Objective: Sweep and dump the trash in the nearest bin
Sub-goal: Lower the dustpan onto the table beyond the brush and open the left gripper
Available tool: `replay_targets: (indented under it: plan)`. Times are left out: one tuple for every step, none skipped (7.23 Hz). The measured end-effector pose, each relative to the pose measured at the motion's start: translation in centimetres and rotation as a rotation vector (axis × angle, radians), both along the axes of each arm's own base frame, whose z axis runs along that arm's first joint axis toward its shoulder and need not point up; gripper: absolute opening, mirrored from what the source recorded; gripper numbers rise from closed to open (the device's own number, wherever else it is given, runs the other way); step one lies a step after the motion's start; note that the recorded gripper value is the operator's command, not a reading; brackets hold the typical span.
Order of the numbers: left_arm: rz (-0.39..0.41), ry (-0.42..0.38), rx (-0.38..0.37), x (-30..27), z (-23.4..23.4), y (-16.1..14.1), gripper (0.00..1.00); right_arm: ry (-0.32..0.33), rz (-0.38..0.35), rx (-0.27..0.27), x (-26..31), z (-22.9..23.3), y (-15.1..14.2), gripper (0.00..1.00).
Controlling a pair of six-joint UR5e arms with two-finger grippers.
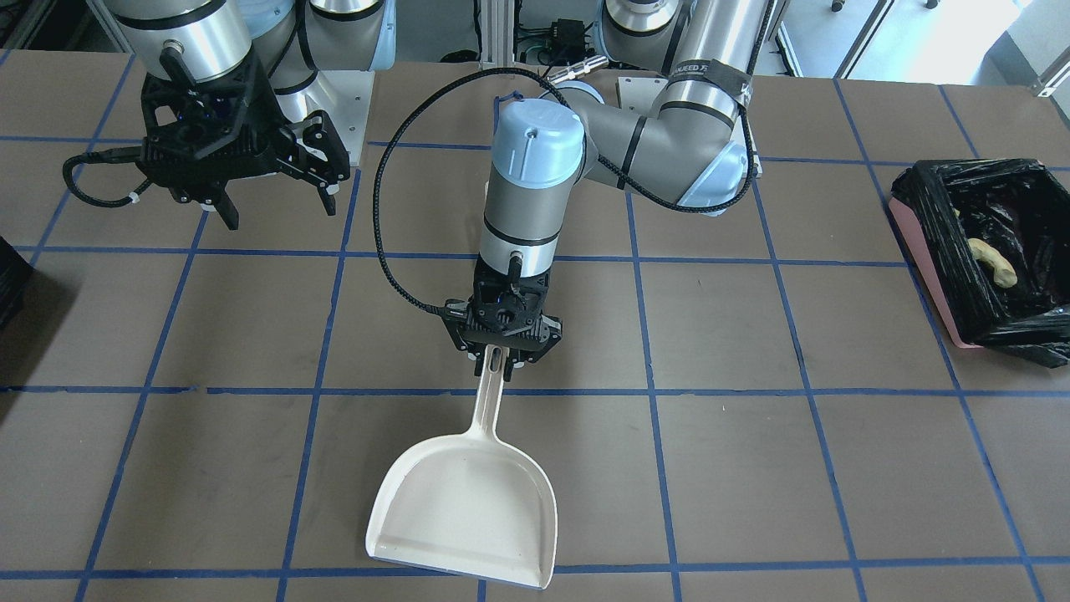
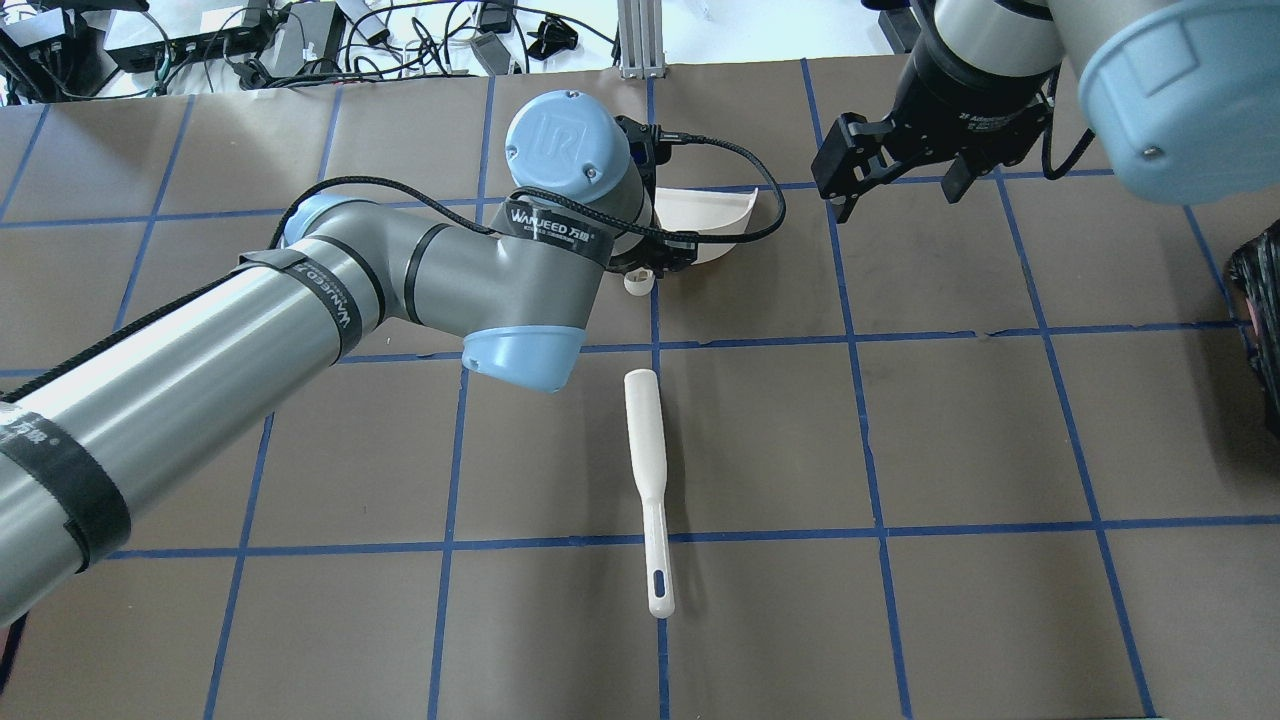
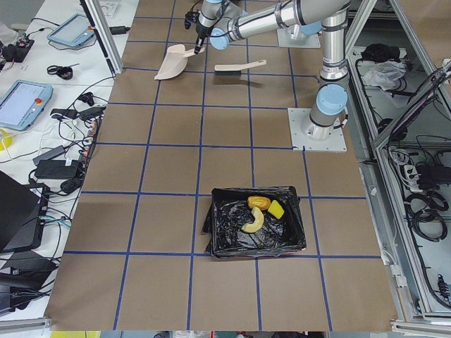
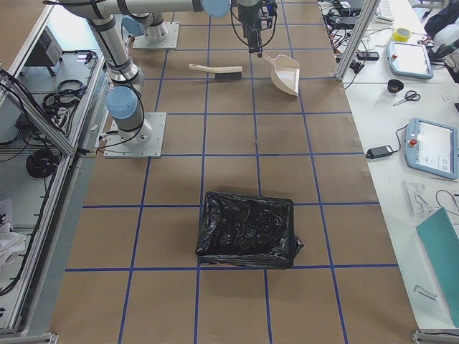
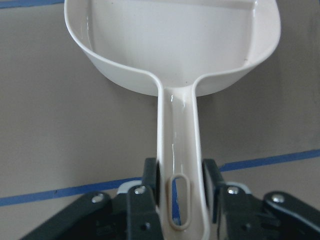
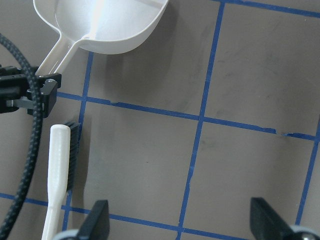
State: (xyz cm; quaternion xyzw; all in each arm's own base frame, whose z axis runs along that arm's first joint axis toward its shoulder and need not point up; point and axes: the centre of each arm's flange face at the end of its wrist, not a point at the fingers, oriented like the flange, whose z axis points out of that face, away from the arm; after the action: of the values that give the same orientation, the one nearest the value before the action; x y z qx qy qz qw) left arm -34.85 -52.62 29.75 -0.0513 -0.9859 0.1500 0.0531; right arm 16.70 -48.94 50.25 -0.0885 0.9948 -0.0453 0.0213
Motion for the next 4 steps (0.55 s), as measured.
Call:
replay_targets:
  plan:
    - [0.027,-0.008,0.028,0.0,-0.1,0.3,0.0,0.0,0.0,0.0,0.0,0.0,0.0,1.0]
    - [0.055,-0.026,0.059,0.2,-0.2,0.8,0.0,0.001,0.001,0.001,0.0,0.0,0.0,1.0]
    - [0.089,-0.038,0.085,0.0,-0.4,1.2,0.0,0.004,0.002,0.003,0.0,-0.1,0.0,1.0]
    - [0.117,-0.04,0.103,-0.5,-0.8,1.6,0.0,0.004,0.002,0.004,0.0,-0.2,0.0,1.0]
